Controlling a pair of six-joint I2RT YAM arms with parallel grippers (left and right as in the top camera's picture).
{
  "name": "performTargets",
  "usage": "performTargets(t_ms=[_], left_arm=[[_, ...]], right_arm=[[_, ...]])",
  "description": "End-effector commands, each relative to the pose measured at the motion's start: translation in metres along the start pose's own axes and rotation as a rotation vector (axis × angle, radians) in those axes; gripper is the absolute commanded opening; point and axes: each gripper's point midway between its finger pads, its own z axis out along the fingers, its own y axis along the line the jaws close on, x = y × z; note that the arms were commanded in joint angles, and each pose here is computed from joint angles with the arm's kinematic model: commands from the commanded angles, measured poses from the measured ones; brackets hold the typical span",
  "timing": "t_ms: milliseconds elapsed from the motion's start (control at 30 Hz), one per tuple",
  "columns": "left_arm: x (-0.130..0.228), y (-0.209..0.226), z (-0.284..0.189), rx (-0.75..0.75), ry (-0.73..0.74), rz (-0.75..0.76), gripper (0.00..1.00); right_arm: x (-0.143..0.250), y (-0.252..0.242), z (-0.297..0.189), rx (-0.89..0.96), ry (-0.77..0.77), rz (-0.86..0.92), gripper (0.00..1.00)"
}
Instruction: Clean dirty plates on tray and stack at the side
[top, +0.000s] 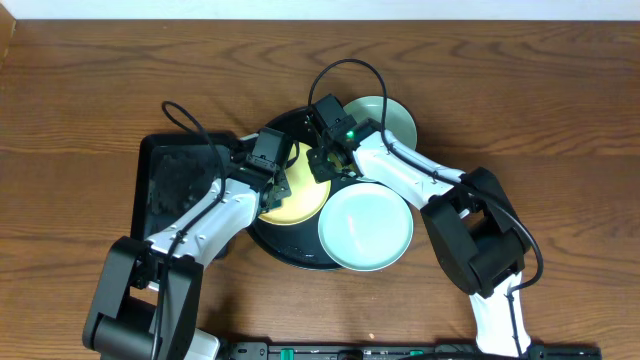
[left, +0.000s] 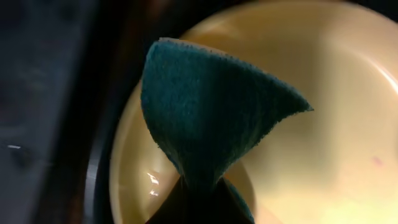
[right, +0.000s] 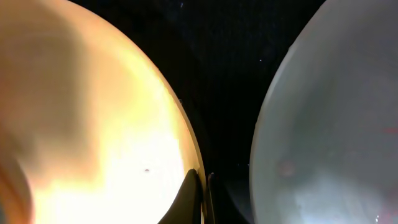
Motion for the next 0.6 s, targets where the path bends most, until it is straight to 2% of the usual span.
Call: performTargets(t_ms=[0, 200, 233, 333, 500, 567], left_arm=[[-0.045, 0.003, -0.023, -0.049, -0.159, -0.021, 0.07], [-0.080, -0.017, -0.065, 0.050, -0.256, -0.014, 0.07], [-0.089, -0.020, -0.083, 0.085, -0.284, -0.007, 0.07], [-0.100, -0.016, -0.110, 0.108, -0.323, -0.020, 0.07], [-0.103, 0.015, -0.134, 0.083, -0.333, -0.068, 0.07], [-0.101, 0.034, -0.135, 0.044, -0.313, -0.094, 0.07]], right_arm=[[0.005, -0.008, 0.009, 0.019, 0.026, 0.024, 0.01], [0.009, -0.009, 0.009, 0.024, 0.044, 0.026, 0.01], [0.012, -0.010, 0.008, 0.028, 0.056, 0.028, 0.01], [0.020, -0.012, 0.008, 0.039, 0.087, 0.063, 0.01], [0.037, -0.007, 0.007, 0.009, 0.160, 0.109, 0.17], [0.043, -0.005, 0.009, -0.001, 0.187, 0.133, 0.20]])
